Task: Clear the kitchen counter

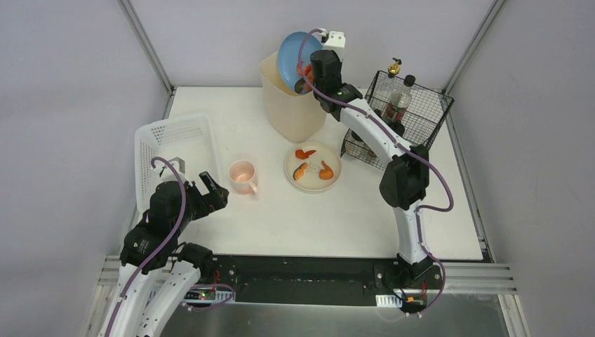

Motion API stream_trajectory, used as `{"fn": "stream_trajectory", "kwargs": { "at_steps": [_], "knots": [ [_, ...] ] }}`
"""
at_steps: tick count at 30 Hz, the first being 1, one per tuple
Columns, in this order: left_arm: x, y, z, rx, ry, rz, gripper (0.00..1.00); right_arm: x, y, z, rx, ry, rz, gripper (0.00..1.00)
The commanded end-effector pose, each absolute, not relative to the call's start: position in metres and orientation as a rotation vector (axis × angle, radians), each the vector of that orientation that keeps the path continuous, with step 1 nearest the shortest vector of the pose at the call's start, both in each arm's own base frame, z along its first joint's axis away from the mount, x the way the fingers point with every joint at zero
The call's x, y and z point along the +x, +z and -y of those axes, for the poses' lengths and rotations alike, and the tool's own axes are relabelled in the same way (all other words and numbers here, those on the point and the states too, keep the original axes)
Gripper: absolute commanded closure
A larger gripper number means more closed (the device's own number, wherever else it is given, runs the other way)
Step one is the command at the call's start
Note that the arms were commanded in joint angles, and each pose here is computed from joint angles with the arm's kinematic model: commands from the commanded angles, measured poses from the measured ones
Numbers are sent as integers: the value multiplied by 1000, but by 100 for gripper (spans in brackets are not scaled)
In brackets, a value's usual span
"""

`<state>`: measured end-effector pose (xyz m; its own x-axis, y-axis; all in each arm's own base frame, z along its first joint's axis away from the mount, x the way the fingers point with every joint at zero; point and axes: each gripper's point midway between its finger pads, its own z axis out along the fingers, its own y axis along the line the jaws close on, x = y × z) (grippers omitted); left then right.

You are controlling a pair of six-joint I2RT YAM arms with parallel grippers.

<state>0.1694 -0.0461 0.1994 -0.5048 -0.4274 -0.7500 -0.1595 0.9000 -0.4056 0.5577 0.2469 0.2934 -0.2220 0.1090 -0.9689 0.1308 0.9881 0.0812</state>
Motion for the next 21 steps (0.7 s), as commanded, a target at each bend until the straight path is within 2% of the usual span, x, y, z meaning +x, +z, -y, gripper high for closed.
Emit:
{"fn": "stream_trajectory", "kwargs": {
  "at_steps": [1, 12, 21],
  "knots": [
    [174, 209, 47, -412, -365, -2067, 0, 552, 383, -254, 151, -70, -1523, 100],
    [174, 209, 47, -409, -364, -2069, 0, 535, 422, -286, -31, -269, -1308, 100],
    [174, 208, 47, -410, -364, -2069, 0, 526, 433, -277, -31, -347, -1204, 100]
  ]
}}
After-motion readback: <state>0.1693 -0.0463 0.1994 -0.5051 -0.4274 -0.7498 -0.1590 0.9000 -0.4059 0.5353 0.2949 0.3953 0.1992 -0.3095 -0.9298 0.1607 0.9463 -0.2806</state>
